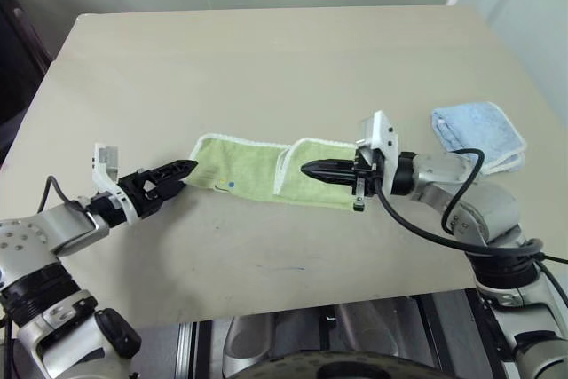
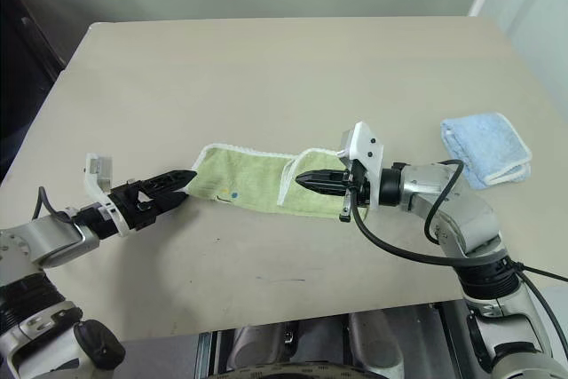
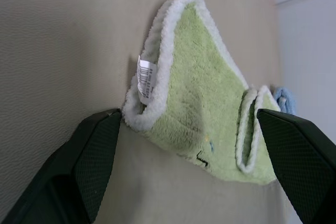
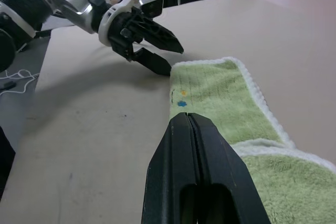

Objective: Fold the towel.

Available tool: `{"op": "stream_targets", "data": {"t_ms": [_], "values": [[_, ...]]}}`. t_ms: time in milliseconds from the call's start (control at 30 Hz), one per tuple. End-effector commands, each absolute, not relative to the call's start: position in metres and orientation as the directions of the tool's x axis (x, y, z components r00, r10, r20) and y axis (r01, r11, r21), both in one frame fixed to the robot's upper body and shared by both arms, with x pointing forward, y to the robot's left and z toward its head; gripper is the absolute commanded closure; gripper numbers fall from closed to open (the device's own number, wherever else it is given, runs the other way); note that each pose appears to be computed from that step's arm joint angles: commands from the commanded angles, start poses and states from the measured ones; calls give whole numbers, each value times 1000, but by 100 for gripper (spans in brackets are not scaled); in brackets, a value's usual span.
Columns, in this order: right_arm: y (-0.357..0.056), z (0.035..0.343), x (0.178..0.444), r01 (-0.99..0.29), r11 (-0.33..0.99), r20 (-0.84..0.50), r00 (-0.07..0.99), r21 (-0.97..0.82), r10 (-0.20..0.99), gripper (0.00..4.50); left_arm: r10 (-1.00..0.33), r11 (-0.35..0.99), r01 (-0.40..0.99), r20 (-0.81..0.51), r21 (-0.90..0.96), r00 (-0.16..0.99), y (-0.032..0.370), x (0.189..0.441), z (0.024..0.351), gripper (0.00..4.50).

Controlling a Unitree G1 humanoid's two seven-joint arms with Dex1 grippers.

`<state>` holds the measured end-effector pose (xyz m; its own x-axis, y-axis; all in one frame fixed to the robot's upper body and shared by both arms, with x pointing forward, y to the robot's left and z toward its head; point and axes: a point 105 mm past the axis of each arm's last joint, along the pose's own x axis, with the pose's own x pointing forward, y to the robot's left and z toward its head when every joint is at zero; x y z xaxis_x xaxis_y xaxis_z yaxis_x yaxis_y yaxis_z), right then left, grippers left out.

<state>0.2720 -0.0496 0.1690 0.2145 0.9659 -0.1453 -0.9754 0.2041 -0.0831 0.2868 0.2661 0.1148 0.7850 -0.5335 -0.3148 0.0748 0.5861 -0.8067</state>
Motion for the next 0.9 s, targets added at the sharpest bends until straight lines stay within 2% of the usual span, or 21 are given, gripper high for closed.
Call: {"op": "stream_targets", "data": {"t_ms": [33, 67, 300, 567, 667, 900], "values": [[-53, 183, 267, -971, 198, -114, 213, -132, 970, 411, -526, 577, 63, -311, -814, 792, 264, 294, 112, 0], [-53, 183, 266, -972, 195, -114, 211, -133, 971, 394, -525, 575, 62, -309, -816, 793, 263, 296, 112, 0], [-54, 184, 268, -965, 217, -114, 235, -149, 965, 161, -528, 575, 58, -316, -816, 789, 260, 297, 110, 0], [-56, 183, 271, -957, 244, -116, 264, -157, 958, 161, -519, 581, 36, -336, -813, 786, 260, 301, 108, 0], [-57, 182, 273, -953, 258, -117, 278, -160, 954, 157, -521, 588, 39, -341, -808, 782, 258, 305, 107, 59], [-58, 180, 273, -949, 270, -122, 291, -160, 949, 157, -529, 589, 57, -331, -806, 782, 256, 308, 109, 315]]}}
